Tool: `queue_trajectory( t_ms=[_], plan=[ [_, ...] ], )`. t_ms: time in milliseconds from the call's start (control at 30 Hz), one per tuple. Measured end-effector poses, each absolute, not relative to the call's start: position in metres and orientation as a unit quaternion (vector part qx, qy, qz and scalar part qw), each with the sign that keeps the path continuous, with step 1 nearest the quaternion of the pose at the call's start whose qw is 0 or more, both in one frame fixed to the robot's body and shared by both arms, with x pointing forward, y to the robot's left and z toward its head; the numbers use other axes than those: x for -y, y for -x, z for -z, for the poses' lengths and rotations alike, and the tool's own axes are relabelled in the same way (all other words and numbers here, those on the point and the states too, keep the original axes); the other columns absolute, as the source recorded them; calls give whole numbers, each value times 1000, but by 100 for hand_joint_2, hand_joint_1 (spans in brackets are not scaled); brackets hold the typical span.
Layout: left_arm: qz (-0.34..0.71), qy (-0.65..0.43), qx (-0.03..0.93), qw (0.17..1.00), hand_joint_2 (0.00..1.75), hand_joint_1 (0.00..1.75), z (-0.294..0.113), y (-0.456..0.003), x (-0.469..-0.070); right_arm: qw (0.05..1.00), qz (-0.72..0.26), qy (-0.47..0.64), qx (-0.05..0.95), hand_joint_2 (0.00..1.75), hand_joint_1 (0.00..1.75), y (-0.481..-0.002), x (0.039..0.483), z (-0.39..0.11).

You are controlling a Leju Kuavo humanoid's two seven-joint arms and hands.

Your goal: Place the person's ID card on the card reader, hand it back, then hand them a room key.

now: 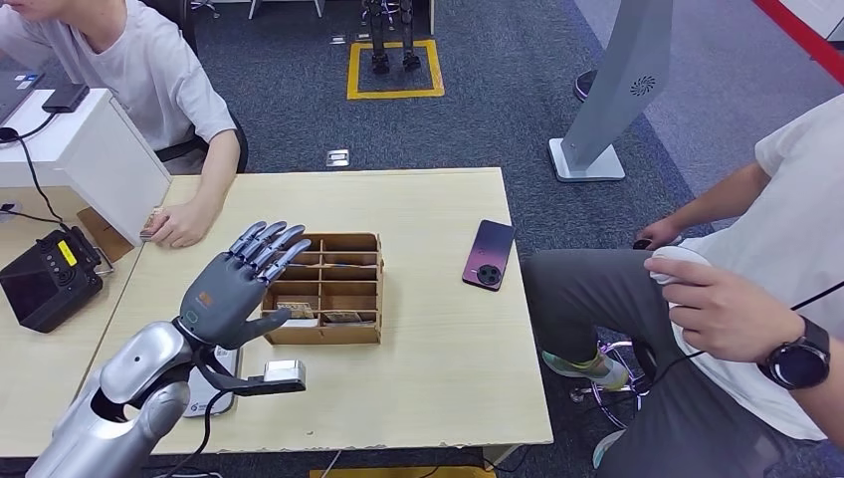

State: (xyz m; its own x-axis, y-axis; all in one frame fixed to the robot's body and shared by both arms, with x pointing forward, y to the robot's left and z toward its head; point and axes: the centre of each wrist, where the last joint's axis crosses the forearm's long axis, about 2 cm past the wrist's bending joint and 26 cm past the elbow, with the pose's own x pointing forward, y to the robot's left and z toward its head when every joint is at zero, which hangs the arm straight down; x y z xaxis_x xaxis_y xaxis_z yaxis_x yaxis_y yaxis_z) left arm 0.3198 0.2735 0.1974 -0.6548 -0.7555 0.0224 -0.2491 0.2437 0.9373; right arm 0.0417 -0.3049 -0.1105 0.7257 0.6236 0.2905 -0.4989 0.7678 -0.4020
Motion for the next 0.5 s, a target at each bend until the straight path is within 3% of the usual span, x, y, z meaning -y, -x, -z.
queue_trajectory(
  t_ms=[500],
  plan=[
    [504,-358,709,340,175,0,-171,-333,-271,918,-305,152,204,175,0,-41,305,111]
  ],
)
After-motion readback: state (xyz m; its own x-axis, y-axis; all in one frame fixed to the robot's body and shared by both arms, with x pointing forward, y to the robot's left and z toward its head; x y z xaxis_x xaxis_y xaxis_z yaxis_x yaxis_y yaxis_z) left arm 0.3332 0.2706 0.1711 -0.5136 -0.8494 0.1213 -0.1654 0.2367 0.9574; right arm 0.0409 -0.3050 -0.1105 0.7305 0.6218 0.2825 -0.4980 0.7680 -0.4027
